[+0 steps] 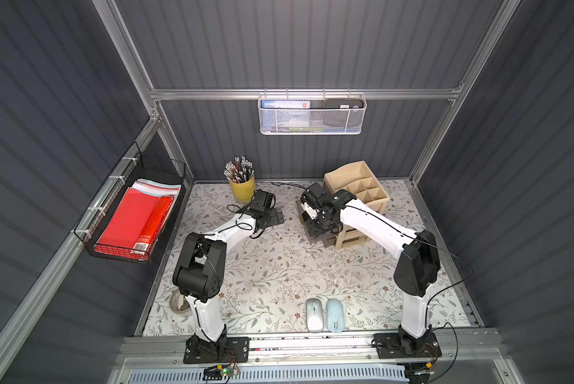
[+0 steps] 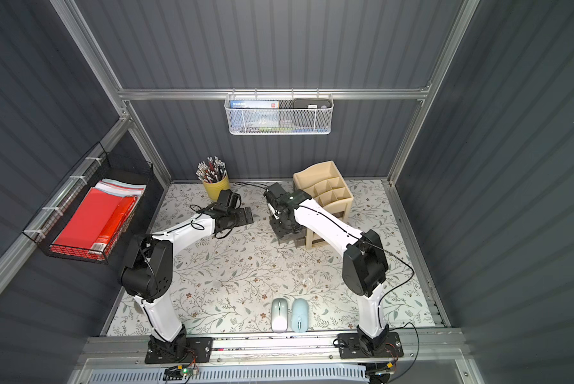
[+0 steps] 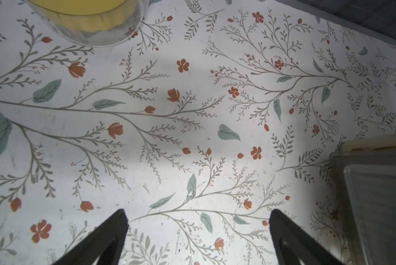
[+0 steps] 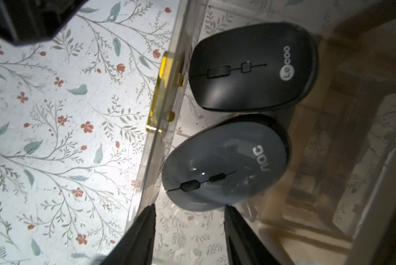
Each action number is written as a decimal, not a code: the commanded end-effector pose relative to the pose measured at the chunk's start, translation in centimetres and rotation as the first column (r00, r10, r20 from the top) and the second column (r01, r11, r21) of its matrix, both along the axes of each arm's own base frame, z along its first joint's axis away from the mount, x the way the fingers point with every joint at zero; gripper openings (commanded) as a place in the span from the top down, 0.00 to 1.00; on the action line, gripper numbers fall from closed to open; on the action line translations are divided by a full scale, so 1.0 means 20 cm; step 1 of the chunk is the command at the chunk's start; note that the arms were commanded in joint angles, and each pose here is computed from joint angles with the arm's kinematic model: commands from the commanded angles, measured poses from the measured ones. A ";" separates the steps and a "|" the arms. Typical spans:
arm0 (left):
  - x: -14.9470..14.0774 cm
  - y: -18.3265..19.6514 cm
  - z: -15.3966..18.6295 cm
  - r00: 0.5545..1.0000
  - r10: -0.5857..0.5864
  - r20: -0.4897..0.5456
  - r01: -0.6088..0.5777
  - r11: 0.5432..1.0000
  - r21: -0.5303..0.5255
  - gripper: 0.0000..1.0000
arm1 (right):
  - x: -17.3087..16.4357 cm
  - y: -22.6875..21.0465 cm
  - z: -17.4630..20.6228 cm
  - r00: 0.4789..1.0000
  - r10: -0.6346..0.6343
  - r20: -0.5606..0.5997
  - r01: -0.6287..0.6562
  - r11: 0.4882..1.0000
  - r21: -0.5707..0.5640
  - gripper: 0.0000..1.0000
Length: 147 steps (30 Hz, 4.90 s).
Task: Take the mice out of the drawer
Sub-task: Pick up the mouse from the drawer, then place the mouse at the center of the board.
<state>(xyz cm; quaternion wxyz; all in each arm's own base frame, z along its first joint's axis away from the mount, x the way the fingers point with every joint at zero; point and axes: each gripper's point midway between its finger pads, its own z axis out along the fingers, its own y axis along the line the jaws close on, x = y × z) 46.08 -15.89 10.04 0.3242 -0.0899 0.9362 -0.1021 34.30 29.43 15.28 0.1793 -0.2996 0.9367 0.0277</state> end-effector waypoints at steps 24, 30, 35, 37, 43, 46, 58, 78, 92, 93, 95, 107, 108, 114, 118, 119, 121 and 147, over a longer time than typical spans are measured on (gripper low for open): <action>-0.06 0.00 -0.01 0.999 -0.039 -0.001 0.039 0.999 0.003 0.01 | 0.42 0.08 -0.09 0.953 -0.293 -0.073 0.302 0.925 0.230 0.18; -0.07 -0.01 0.00 0.999 -0.045 0.004 0.045 0.999 -0.002 0.01 | 0.49 0.05 -0.15 0.917 -0.394 -0.055 0.397 0.897 0.192 0.07; -0.07 -0.02 0.00 0.999 -0.052 0.002 0.052 0.999 -0.005 0.01 | 0.53 0.05 -0.19 0.885 -0.465 -0.007 0.460 0.874 0.157 0.06; -0.08 -0.03 0.00 0.998 -0.056 0.001 0.056 0.998 -0.005 0.01 | 0.53 0.06 -0.22 0.879 -0.476 0.015 0.469 0.871 0.148 0.10; -0.07 -0.03 0.01 0.998 -0.054 0.008 0.054 0.999 -0.005 0.01 | 0.49 0.10 -0.28 0.897 -0.443 -0.014 0.441 0.890 0.117 0.35; -0.07 -0.03 0.00 0.999 -0.053 0.000 0.053 0.999 0.000 0.01 | 0.46 0.13 -0.24 0.915 -0.402 -0.041 0.404 0.904 0.143 0.38; -0.06 -0.05 -0.02 0.998 -0.059 -0.004 0.059 0.998 -0.014 0.01 | 0.29 -0.06 0.02 0.940 -0.340 0.036 0.331 0.932 0.149 0.31; -0.01 -0.09 0.47 0.971 -0.127 0.202 0.129 0.992 0.002 0.01 | 0.43 0.07 0.11 0.910 -0.407 0.077 0.375 0.888 0.265 0.29; -0.03 -0.11 0.44 0.970 -0.160 0.186 0.160 0.987 0.012 0.01 | 0.37 -0.03 -0.14 0.828 -0.554 0.084 0.534 0.826 0.179 0.30; -0.03 -0.11 0.44 0.969 -0.160 0.188 0.161 0.987 0.010 0.01 | 0.37 -0.03 -0.17 0.823 -0.561 0.088 0.543 0.823 0.169 0.30; -0.04 -0.11 0.44 0.969 -0.162 0.189 0.162 0.987 0.014 0.01 | 0.38 -0.02 -0.22 0.814 -0.576 0.075 0.559 0.812 0.166 0.29; -0.05 -0.11 0.41 0.970 -0.168 0.176 0.167 0.986 0.021 0.01 | 0.38 -0.03 -0.48 0.687 -0.711 0.150 0.691 0.703 0.165 0.18; -0.05 -0.11 0.41 0.970 -0.166 0.177 0.165 0.986 0.024 0.01 | 0.37 -0.03 -0.49 0.686 -0.710 0.158 0.692 0.704 0.159 0.20; -0.05 -0.11 0.40 0.971 -0.165 0.175 0.163 0.986 0.023 0.01 | 0.37 -0.04 -0.47 0.711 -0.682 0.171 0.670 0.731 0.131 0.71; -0.05 -0.12 0.39 0.972 -0.162 0.173 0.161 0.987 0.019 0.01 | 0.39 -0.04 -0.35 0.717 -0.664 0.211 0.647 0.747 0.153 0.85; -0.05 -0.11 0.39 0.972 -0.161 0.172 0.160 0.987 0.018 0.01 | 0.40 -0.03 -0.31 0.724 -0.655 0.214 0.634 0.755 0.168 0.85; -0.05 -0.11 0.39 0.972 -0.159 0.173 0.159 0.987 0.017 0.01 | 0.41 0.00 -0.21 0.737 -0.637 0.224 0.602 0.770 0.211 0.85; -0.07 -0.18 0.05 0.994 -0.106 0.001 0.106 0.994 0.037 0.01 | -0.06 0.17 0.43 0.890 -0.328 0.317 0.205 0.908 0.364 0.83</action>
